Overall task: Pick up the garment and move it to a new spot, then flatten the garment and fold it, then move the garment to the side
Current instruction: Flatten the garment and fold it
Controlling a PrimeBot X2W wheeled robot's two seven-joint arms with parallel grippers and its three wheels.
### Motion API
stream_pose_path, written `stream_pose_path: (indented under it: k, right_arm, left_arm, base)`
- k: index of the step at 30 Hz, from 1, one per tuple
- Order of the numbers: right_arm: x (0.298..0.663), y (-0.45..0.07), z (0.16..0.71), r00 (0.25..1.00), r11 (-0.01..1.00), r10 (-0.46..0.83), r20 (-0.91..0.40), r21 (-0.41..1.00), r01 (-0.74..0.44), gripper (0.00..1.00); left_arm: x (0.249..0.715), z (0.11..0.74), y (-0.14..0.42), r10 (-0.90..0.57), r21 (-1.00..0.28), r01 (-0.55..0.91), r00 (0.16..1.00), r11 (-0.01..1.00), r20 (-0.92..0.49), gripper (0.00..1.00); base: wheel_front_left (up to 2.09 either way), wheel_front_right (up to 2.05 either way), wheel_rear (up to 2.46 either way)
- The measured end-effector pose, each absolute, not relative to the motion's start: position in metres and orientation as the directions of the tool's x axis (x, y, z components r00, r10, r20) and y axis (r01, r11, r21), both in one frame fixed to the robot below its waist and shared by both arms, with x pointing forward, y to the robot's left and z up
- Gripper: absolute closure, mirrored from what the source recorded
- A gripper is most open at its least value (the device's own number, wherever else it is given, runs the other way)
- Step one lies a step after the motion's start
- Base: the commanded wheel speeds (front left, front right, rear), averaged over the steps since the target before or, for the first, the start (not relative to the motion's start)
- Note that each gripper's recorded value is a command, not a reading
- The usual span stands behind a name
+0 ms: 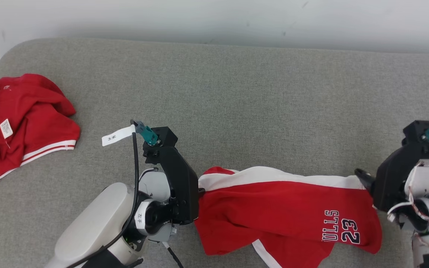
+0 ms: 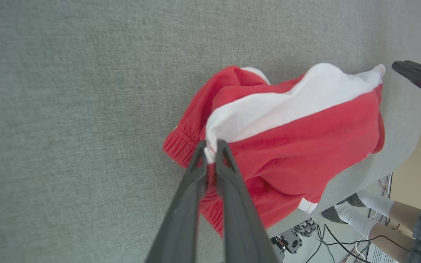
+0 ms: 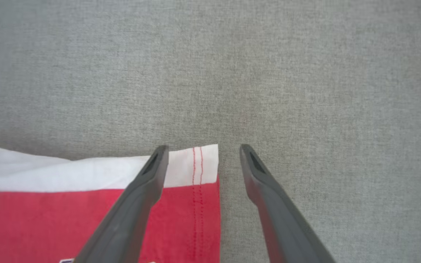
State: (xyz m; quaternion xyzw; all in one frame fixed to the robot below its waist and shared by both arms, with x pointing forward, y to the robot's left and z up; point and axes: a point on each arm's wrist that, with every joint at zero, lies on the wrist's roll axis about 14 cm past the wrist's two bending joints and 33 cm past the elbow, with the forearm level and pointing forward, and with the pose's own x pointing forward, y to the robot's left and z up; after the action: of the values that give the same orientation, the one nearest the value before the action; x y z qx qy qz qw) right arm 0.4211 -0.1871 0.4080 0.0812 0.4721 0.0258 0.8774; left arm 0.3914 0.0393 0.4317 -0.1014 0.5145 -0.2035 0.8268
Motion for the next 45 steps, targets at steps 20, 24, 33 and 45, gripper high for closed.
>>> stream_pose_path:
  k: [20, 24, 33, 45]
  right_arm:
    - [0.426, -0.195, 0.391, 0.610, 0.977, 0.110, -0.785, 0.198, 0.078, 0.00]
    - [0.432, -0.188, 0.394, 0.575, 0.981, 0.123, -0.809, 0.186, 0.052, 0.00]
    - [0.417, -0.177, 0.388, 0.494, 0.983, 0.152, -0.856, 0.184, 0.015, 0.00]
    - [0.418, -0.178, 0.384, 0.482, 0.983, 0.149, -0.863, 0.181, 0.020, 0.64]
  left_arm:
    - [0.393, 0.422, 0.031, -0.457, -0.395, 0.236, 0.362, 0.888, -0.812, 1.00]
    - [0.392, 0.421, 0.032, -0.458, -0.397, 0.234, 0.359, 0.887, -0.813, 1.00]
    - [0.392, 0.420, 0.038, -0.455, -0.402, 0.215, 0.365, 0.890, -0.813, 1.00]
    - [0.393, 0.416, 0.035, -0.459, -0.407, 0.214, 0.354, 0.888, -0.815, 1.00]
  base:
    - [0.00, 0.00, 0.00]
    - [0.00, 0.00, 0.00]
    - [0.00, 0.00, 0.00]
    - [0.00, 0.00, 0.00]
